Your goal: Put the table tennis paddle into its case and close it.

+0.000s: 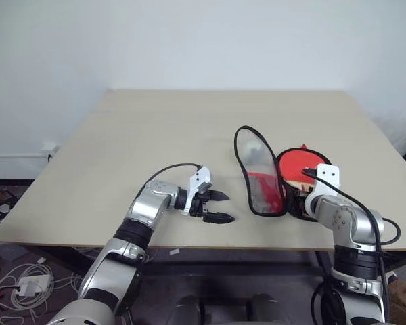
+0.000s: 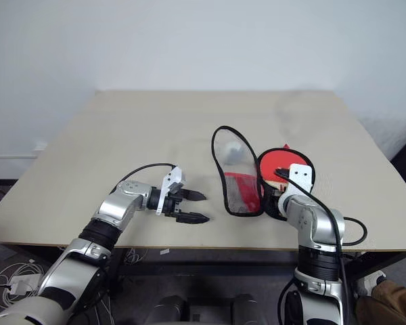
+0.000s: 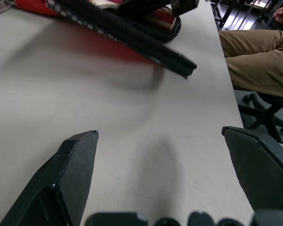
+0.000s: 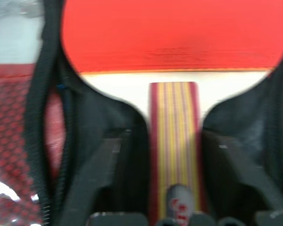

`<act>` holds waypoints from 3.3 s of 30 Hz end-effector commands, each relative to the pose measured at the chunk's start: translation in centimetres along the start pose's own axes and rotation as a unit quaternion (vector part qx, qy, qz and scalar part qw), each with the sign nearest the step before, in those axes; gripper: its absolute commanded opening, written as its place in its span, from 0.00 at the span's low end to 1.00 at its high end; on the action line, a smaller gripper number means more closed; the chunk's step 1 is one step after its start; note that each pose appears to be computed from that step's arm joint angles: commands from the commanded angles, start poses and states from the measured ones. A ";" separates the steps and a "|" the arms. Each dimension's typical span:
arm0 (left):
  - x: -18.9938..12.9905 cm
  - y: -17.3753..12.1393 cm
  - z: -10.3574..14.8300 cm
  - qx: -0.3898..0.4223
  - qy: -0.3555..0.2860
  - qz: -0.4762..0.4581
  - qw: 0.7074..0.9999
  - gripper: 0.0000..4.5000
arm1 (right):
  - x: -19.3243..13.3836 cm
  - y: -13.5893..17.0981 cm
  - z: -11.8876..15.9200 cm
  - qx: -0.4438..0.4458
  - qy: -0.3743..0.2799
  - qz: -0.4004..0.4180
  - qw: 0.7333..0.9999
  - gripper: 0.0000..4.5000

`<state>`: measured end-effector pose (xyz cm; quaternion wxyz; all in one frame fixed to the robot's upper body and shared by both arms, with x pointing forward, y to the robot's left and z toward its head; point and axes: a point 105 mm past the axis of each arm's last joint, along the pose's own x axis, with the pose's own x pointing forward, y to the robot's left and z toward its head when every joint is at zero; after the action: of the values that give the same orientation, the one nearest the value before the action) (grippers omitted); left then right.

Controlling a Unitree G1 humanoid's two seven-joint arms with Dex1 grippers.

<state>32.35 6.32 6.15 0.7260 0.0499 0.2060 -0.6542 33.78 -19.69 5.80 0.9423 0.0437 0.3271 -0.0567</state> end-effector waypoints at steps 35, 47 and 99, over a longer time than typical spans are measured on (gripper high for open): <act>14.8 -4.1 14.8 -0.032 -0.158 -0.102 0.982 1.00 | -8.7 -9.0 11.3 0.125 -0.333 -0.169 0.919 0.99; 16.5 -2.6 8.6 -0.276 -0.058 -0.003 0.959 1.00 | -8.0 -10.8 8.6 0.135 -0.306 -0.211 0.919 0.99; -1.0 2.2 5.5 0.139 0.012 0.017 0.990 1.00 | -1.2 2.9 -3.2 -0.077 -0.005 0.021 0.997 0.99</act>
<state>35.02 5.90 9.18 0.7154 0.1482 0.1518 -0.6657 31.90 -15.72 5.67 0.9573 -0.0122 0.2887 0.0033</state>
